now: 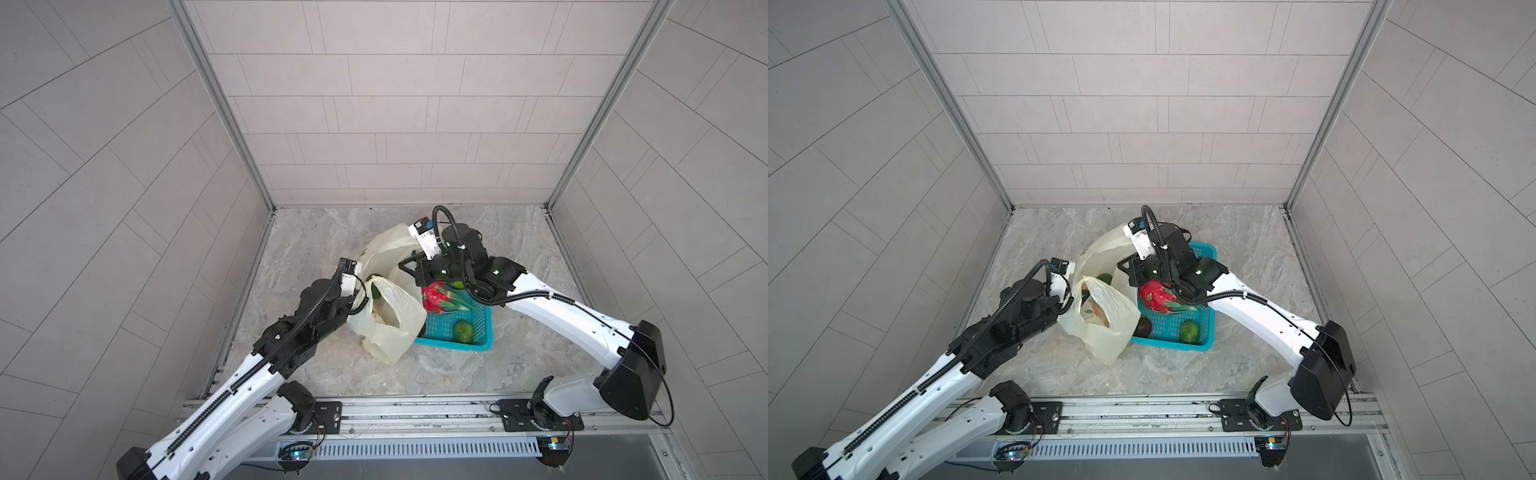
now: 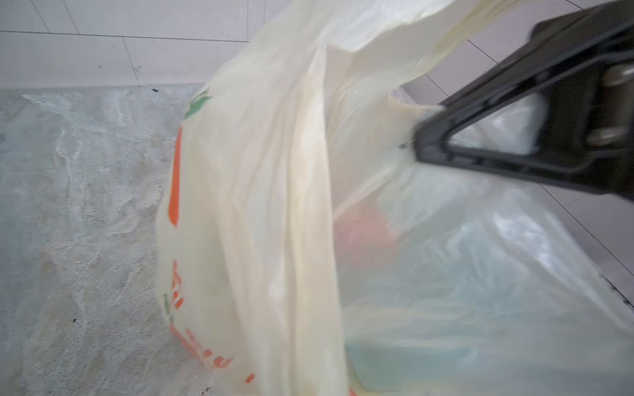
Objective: Place the fruits into the plastic bag
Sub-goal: Open the plastic bag at the center of the table.
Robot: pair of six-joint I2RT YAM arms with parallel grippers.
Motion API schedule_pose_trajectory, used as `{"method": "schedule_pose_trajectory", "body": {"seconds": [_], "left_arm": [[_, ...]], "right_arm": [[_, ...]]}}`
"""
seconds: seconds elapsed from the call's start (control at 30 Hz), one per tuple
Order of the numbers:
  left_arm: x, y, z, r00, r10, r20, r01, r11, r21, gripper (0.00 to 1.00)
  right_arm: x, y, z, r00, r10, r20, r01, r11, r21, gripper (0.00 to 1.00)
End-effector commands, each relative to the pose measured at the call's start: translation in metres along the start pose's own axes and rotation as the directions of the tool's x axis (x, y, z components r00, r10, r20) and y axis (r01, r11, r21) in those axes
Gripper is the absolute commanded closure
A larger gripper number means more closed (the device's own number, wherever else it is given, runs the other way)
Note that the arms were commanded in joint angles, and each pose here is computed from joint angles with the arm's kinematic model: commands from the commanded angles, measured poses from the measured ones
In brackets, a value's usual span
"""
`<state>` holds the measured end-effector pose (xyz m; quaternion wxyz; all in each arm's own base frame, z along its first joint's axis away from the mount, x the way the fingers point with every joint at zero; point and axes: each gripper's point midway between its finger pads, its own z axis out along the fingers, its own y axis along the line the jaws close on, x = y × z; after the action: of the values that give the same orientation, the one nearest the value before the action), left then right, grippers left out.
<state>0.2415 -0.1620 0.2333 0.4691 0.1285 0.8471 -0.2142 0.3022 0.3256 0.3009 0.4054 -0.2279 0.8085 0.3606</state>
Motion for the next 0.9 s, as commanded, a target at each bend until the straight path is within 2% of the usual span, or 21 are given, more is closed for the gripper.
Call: {"method": "schedule_pose_trajectory", "body": {"seconds": [0.0, 0.23, 0.37, 0.47, 0.5, 0.53, 0.57, 0.63, 0.8, 0.87], "left_arm": [[-0.021, 0.013, -0.004, 0.998, 0.006, 0.063, -0.003, 0.999, -0.053, 1.0], [-0.013, 0.043, -0.002, 0.999, -0.039, 0.034, 0.043, 0.99, -0.132, 1.0], [-0.008, 0.035, 0.0, 0.998, -0.049, 0.024, 0.05, 0.997, -0.053, 1.0], [0.0, 0.027, 0.004, 0.999, -0.048, 0.005, 0.048, 0.999, 0.008, 1.0], [0.003, 0.025, 0.005, 0.999, -0.047, -0.001, 0.047, 0.999, 0.024, 1.0], [0.006, 0.024, 0.006, 0.999, -0.047, -0.003, 0.047, 0.998, 0.036, 1.0], [0.008, 0.024, 0.007, 0.999, -0.048, 0.002, 0.047, 0.998, 0.038, 1.0], [0.01, 0.027, 0.008, 0.999, -0.051, 0.018, 0.05, 0.998, 0.027, 1.0], [0.006, 0.026, 0.002, 0.997, -0.031, 0.073, 0.028, 0.999, 0.041, 1.0], [0.006, 0.024, 0.001, 0.997, -0.024, 0.078, 0.02, 0.999, 0.047, 1.0]], "right_arm": [[-0.017, -0.002, -0.017, 0.996, -0.048, 0.077, 0.043, 0.997, 0.06, 1.0], [0.0, -0.019, -0.038, 0.996, -0.062, 0.071, 0.049, 0.984, 0.172, 1.0], [0.031, -0.051, -0.038, 1.0, -0.022, 0.013, 0.017, 0.956, 0.294, 1.0], [0.038, -0.06, -0.043, 1.0, 0.015, 0.026, -0.021, 0.959, 0.282, 0.98], [0.037, -0.061, -0.047, 0.999, 0.021, 0.037, -0.031, 0.961, 0.275, 0.86], [0.038, -0.061, -0.05, 0.999, 0.028, 0.047, -0.039, 0.963, 0.267, 0.67], [0.037, -0.063, -0.056, 0.997, 0.038, 0.062, -0.053, 0.964, 0.262, 0.54], [0.039, -0.075, -0.07, 0.991, 0.086, 0.1, -0.111, 0.954, 0.277, 0.38], [0.052, -0.108, -0.106, 0.954, 0.216, 0.206, -0.267, 0.926, 0.265, 0.28], [0.069, -0.121, -0.114, 0.955, 0.238, 0.178, -0.284, 0.906, 0.313, 0.28]]}}
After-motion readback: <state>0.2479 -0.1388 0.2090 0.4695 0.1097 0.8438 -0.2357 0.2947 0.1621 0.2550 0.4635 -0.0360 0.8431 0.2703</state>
